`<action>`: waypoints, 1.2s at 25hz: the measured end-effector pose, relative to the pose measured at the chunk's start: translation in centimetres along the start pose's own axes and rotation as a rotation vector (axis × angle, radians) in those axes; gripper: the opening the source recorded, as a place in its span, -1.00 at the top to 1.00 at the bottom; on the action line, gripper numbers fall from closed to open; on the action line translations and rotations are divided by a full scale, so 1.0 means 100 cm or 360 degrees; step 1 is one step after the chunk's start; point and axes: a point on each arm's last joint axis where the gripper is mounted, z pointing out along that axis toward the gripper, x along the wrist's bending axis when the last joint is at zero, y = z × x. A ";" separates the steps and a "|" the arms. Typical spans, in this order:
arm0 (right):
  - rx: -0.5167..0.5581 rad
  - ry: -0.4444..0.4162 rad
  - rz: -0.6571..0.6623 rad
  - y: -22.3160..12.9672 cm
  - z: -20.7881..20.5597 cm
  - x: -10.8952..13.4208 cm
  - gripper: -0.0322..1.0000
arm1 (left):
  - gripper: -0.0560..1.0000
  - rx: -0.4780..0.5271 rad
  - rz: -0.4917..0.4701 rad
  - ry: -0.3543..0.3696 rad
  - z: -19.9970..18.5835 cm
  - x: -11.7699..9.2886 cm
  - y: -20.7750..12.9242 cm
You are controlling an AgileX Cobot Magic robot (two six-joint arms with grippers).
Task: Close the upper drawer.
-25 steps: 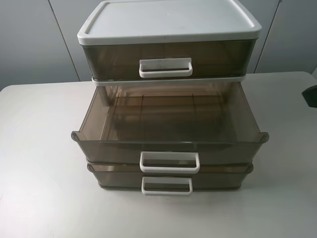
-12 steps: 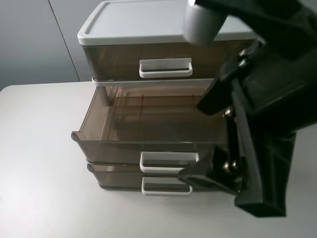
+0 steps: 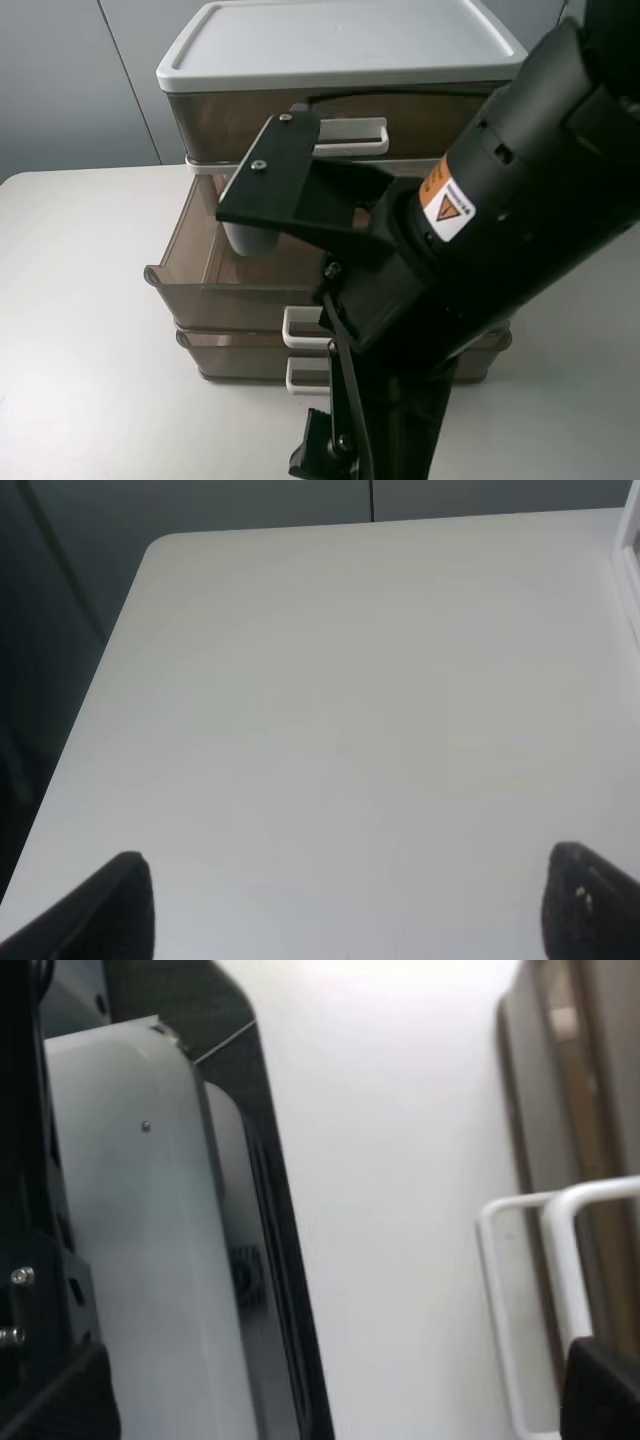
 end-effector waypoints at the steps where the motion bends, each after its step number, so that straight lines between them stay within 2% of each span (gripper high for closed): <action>1: 0.0026 0.0008 -0.0005 0.001 0.006 -0.001 -0.36 | -0.51 0.0000 0.0000 0.0000 0.000 0.000 0.000; 8: 0.0174 0.0062 -0.0040 0.003 0.040 -0.009 -0.36 | -0.51 0.0000 0.0000 0.0000 0.000 0.000 0.000; 15: 0.0237 0.0099 -0.0052 0.002 0.054 -0.014 -0.36 | -0.51 0.0000 0.0000 0.0000 0.000 0.000 0.000; 18: 0.0244 0.0028 -0.0029 0.001 0.056 -0.020 -0.35 | -0.51 0.0000 0.0000 0.0000 0.000 0.000 0.000; 26: 0.0267 -0.0354 -0.0079 -0.002 0.051 -0.051 -0.35 | -0.51 0.0000 0.0000 0.0000 0.000 0.000 0.000; 30: 0.0276 -0.0394 -0.0082 -0.003 0.050 -0.055 -0.35 | -0.51 0.0000 0.0000 0.0000 0.000 0.000 0.000</action>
